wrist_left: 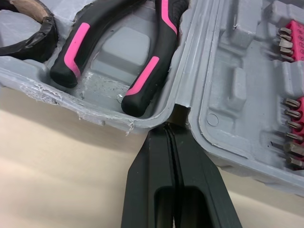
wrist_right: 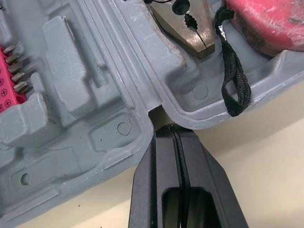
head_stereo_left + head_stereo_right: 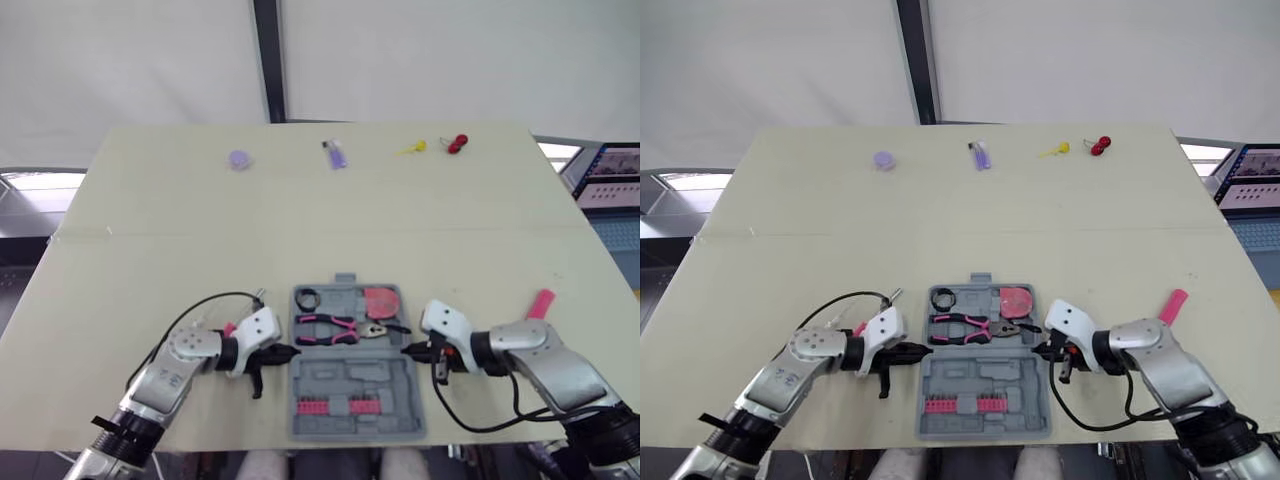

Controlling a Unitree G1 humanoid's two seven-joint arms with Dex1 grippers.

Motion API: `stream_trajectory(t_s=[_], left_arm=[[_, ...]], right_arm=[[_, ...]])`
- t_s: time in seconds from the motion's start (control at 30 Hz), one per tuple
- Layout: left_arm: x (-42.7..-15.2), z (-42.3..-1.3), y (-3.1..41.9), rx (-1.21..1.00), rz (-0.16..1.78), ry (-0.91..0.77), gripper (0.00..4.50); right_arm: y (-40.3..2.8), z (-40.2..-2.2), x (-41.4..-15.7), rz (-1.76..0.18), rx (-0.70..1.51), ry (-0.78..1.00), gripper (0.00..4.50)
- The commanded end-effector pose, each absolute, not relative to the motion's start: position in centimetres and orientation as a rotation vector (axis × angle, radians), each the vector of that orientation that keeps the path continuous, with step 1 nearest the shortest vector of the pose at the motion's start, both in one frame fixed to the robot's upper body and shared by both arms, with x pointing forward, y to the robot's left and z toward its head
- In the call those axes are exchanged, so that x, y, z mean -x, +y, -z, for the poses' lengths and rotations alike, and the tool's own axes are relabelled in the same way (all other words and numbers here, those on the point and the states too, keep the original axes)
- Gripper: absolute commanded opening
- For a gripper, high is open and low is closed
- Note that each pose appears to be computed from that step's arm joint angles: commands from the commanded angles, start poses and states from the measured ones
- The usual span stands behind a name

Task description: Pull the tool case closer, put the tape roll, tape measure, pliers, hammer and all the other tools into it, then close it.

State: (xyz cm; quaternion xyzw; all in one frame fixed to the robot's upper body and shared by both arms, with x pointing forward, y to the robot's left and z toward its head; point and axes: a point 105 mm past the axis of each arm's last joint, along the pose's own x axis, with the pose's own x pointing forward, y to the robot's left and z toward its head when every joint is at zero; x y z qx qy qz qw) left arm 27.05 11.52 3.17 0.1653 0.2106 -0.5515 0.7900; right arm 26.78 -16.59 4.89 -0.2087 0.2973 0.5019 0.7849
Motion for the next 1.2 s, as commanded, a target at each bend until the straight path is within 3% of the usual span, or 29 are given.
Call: stream_trajectory(t_s=[0.03, 1.2], left_arm=[[-29.0, -4.4, 11.8, -0.396, 1.087, 0.386, 0.03], [-27.9, -4.1, 11.8, -0.389, 1.122, 0.420, 0.03]], right_arm=[[-15.1, -6.1, -27.1, -1.129, 0.461, 0.555, 0.00], [-16.1, -5.5, -28.0, -1.083, 0.507, 0.555, 0.00]])
